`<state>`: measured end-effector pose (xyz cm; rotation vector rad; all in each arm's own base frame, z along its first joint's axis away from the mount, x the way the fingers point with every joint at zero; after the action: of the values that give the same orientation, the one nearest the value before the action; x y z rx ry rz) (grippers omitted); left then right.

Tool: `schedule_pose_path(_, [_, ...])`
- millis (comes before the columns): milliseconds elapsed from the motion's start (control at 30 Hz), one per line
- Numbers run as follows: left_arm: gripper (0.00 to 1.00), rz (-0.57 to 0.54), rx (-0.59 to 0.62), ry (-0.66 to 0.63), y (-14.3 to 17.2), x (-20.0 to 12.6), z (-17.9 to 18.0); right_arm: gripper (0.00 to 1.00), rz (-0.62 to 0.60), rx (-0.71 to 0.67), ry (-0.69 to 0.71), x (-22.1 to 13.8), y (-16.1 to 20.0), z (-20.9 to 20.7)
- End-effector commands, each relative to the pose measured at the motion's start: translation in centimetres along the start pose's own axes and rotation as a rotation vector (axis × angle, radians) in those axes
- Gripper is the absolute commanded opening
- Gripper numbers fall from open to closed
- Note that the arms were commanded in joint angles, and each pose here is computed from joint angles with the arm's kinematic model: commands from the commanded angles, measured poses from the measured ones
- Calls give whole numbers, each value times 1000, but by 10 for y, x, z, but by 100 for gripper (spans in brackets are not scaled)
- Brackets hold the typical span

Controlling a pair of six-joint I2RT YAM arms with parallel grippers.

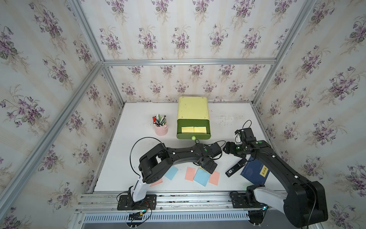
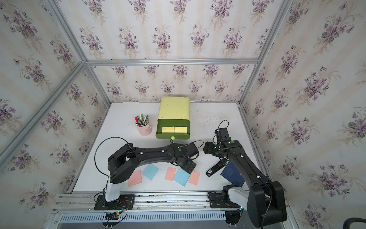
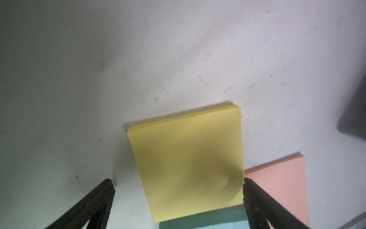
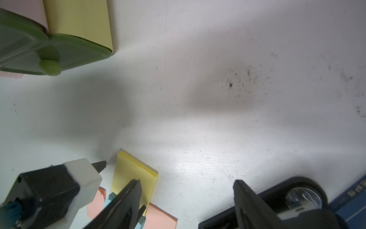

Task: Please put the sticky notes in the drawer by color
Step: Pick up the sticky notes from the center of the board.

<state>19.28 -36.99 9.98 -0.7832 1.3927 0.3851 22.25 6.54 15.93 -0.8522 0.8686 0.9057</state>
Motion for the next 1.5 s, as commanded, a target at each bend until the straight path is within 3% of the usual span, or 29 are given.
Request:
schedule_pose_path(0, [100,-30,-32,-12,-6,5,-1,78,-13,-4,-6,0,-2,1])
schedule_pose_path(233, [99,-21,-38,-1,-14,12,-6,78,1,-5,-5,4,-1,0])
schedule_pose_path(867, [89,231,-12,-176,23,31,0,79,-3,-9,-17,3,-1,1])
schedule_pose_path(1033, [89,230,-45,-172,31,20,3,79,-9,-10,-17,2,-1,1])
schedule_pose_path(1200, [88,241,-36,-136,35,30,0,79,-3,-13,-18,4,-2,2])
schedule_pose_path(1467, [74,282,-29,-113,42,40,1,79,-11,-15,-23,2,-1,2])
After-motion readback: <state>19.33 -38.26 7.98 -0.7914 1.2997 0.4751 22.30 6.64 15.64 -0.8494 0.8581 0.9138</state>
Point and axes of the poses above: each gripper's point midway between its finger pads, its own x axis out along the fingers, its own z axis along the line the jaws close on, y = z × x, the point moved 8 cm from there along -x, back along the fingers, and after that the axes turned 11 degrees about x, right-handed, at the moved point
